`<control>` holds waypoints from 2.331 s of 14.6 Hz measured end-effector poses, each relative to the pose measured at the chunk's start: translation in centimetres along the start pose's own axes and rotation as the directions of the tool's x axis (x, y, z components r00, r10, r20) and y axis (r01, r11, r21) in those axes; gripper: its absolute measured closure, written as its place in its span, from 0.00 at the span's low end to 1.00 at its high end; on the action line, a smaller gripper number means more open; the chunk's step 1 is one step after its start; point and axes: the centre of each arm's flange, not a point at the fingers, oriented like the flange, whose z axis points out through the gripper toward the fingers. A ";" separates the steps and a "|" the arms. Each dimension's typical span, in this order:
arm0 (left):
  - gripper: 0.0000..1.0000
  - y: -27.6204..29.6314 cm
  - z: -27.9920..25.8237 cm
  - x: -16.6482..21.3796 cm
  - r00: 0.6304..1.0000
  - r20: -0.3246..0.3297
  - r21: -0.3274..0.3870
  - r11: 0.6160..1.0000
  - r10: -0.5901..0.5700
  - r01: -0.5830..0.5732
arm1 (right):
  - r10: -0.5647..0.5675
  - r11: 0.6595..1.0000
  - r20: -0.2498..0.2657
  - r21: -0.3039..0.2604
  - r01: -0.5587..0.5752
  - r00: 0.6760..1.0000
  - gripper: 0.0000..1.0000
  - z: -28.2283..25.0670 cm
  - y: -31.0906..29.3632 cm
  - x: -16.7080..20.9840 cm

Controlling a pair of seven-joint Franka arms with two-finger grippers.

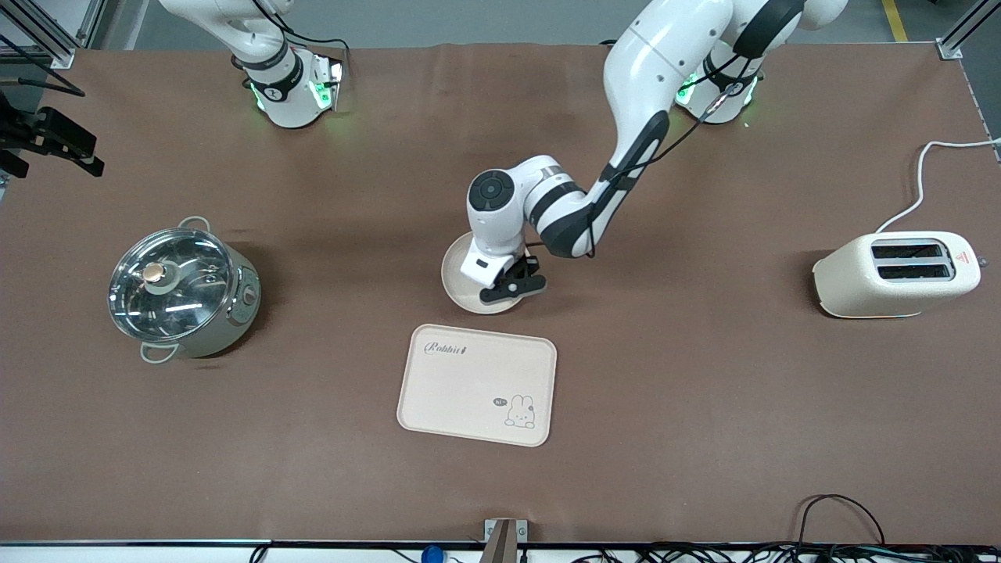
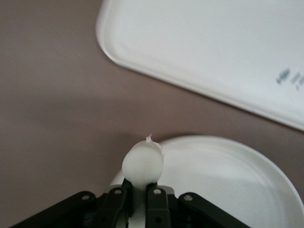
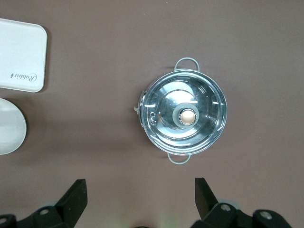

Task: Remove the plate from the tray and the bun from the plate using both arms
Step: 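Carry the bun with the left gripper toward the toaster, then lower the bun onto the table beside the toaster and open the left gripper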

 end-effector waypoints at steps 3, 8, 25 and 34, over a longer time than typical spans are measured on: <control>0.87 -8.3 -6.8 8.8 0.992 0.044 0.002 0.993 0.118 -0.119 | 0.001 1.000 0.006 0.000 -0.001 1.000 0.00 0.3 0.1 0.2; 0.87 -21.6 -4.6 17.2 0.965 0.127 0.008 0.972 0.232 -0.234 | 0.007 1.000 0.007 0.000 -0.007 1.000 0.00 0.4 0.4 0.2; 0.01 -35.2 6.6 19.0 0.972 0.109 -0.147 0.971 0.207 -0.190 | 0.011 1.000 0.014 0.001 -0.011 1.000 0.00 0.6 0.6 0.3; 0.00 -34.7 -3.5 21.8 0.967 0.048 -0.120 0.963 0.249 -0.242 | 0.010 1.000 0.014 0.001 -0.010 1.000 0.00 0.7 0.6 0.4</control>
